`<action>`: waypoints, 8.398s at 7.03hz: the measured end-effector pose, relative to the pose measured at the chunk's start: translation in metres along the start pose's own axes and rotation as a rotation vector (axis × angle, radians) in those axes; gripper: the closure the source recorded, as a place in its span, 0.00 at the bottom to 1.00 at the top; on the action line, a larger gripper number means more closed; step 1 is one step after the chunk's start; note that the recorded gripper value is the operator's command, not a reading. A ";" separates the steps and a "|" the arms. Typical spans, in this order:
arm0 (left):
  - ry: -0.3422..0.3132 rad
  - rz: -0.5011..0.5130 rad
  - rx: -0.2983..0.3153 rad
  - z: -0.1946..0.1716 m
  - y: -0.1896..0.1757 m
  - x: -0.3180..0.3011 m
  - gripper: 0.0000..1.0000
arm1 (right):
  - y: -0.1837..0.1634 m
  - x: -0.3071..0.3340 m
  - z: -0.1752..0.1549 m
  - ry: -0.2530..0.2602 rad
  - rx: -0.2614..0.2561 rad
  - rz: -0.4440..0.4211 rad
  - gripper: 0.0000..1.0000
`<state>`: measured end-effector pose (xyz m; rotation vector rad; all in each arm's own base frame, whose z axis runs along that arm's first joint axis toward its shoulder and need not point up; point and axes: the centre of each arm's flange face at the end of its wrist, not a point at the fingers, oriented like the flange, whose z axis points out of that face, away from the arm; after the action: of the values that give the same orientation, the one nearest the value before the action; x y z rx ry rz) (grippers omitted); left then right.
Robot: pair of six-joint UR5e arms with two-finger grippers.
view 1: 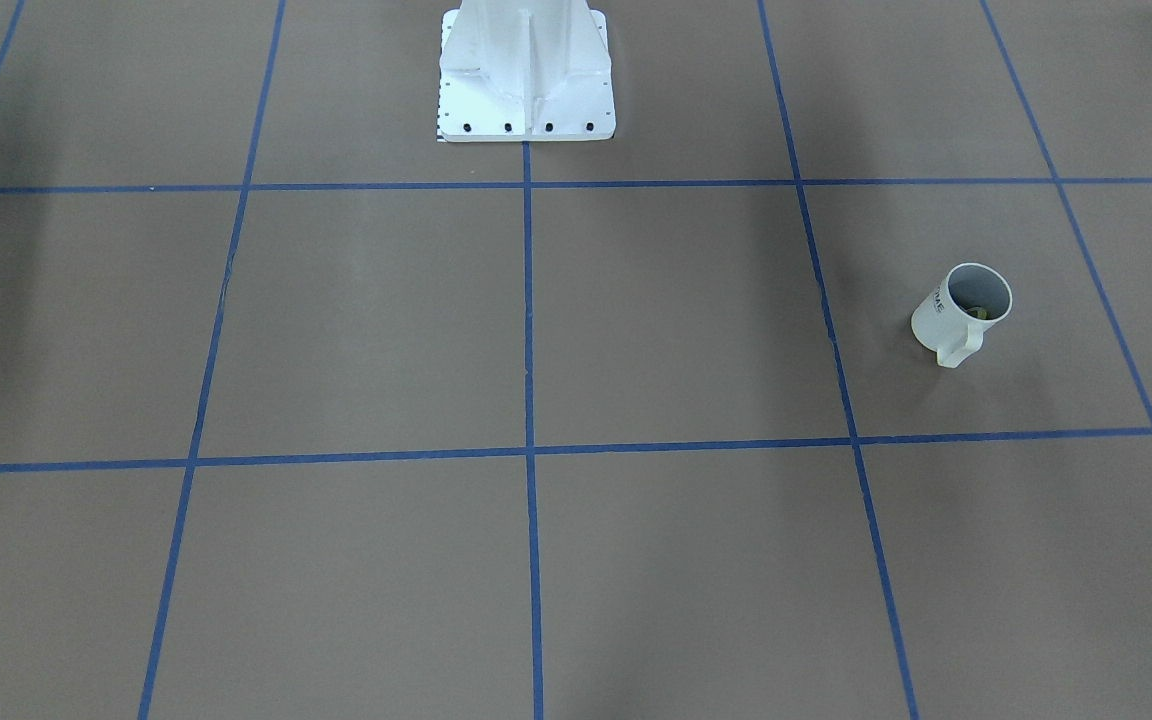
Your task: Left arm hands cup to right arm to dump lemon
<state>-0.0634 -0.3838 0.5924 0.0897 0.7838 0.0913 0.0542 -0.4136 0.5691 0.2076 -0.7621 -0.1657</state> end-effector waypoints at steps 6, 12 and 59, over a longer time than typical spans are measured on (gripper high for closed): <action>-0.004 0.124 0.139 -0.050 -0.054 0.045 0.00 | -0.025 -0.020 -0.033 0.022 0.206 -0.162 0.00; 0.015 0.111 0.175 -0.044 -0.062 0.056 0.00 | -0.074 -0.089 -0.022 -0.096 0.290 -0.296 0.01; 0.359 -0.342 0.061 -0.049 -0.250 0.678 1.00 | -0.155 -0.616 0.086 -0.145 1.018 -0.556 0.02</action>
<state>0.3918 -0.5517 0.0543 -0.0046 1.1503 -0.2472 -0.4562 -0.4369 0.1814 1.3915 -0.8653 -0.3093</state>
